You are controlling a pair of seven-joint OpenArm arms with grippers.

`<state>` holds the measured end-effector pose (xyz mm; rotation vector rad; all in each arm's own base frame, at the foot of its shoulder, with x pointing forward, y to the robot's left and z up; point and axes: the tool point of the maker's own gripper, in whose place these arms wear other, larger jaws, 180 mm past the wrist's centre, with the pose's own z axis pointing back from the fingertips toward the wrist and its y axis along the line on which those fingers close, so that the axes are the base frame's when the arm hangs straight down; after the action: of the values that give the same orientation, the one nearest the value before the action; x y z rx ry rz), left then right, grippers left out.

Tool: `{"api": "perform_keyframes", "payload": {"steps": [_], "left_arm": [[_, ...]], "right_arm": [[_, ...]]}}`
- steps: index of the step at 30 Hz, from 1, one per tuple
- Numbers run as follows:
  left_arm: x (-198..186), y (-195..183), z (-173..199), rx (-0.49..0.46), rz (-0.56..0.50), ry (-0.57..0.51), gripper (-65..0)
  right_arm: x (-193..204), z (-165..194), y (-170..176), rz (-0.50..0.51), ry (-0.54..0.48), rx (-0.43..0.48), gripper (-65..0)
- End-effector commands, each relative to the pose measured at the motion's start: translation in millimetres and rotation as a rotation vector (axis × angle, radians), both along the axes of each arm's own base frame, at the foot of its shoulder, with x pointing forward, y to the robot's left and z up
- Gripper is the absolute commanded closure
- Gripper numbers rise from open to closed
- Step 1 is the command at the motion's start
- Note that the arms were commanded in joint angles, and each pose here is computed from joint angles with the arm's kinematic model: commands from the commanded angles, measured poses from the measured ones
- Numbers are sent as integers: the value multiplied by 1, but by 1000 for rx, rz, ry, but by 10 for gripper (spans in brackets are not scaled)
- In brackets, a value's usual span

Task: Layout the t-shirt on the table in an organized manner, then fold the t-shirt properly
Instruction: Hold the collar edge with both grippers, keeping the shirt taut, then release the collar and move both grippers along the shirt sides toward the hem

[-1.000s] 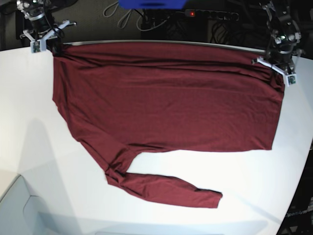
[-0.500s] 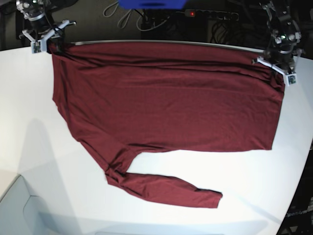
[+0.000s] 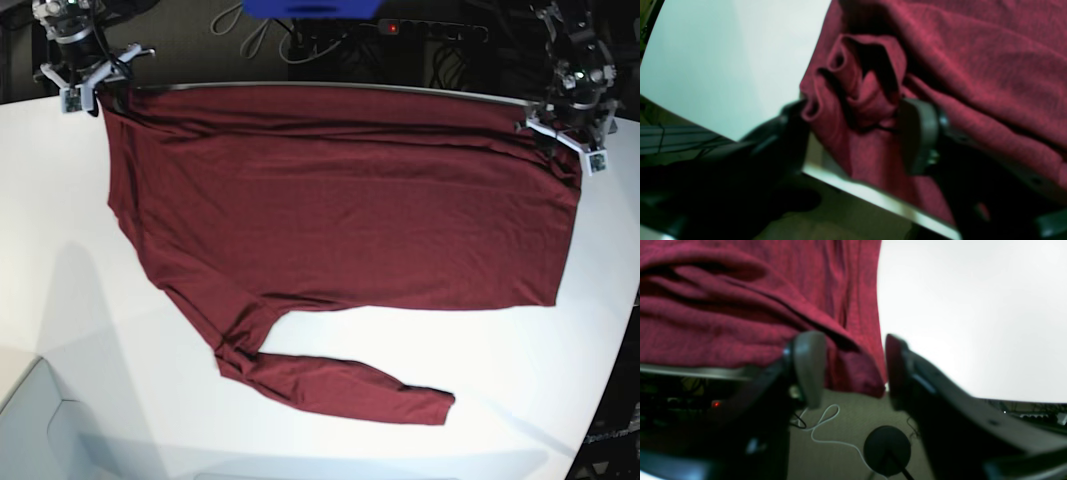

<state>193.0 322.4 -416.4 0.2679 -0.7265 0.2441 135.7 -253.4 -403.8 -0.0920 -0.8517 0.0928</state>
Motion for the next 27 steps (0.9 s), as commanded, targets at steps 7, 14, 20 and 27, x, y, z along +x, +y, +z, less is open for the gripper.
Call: {"api": "perform_keyframes", "payload": {"steps": [7, 14, 20, 27], "left_arm": [[14, 3, 26, 39, -13, -80, -544], [43, -7, 59, 49, -21, -200, -557], [88, -10, 95, 51, -20, -337, -557], [134, -8, 106, 4, 3, -408, -557]], "right_arm": [[25, 28, -28, -65, -117, -47, -402], [53, 45, -34, -73, -201, -61, -437], [111, 74, -26, -38, -340, -49, -444], [183, 80, 18, 84, -399, 41, -444]]}}
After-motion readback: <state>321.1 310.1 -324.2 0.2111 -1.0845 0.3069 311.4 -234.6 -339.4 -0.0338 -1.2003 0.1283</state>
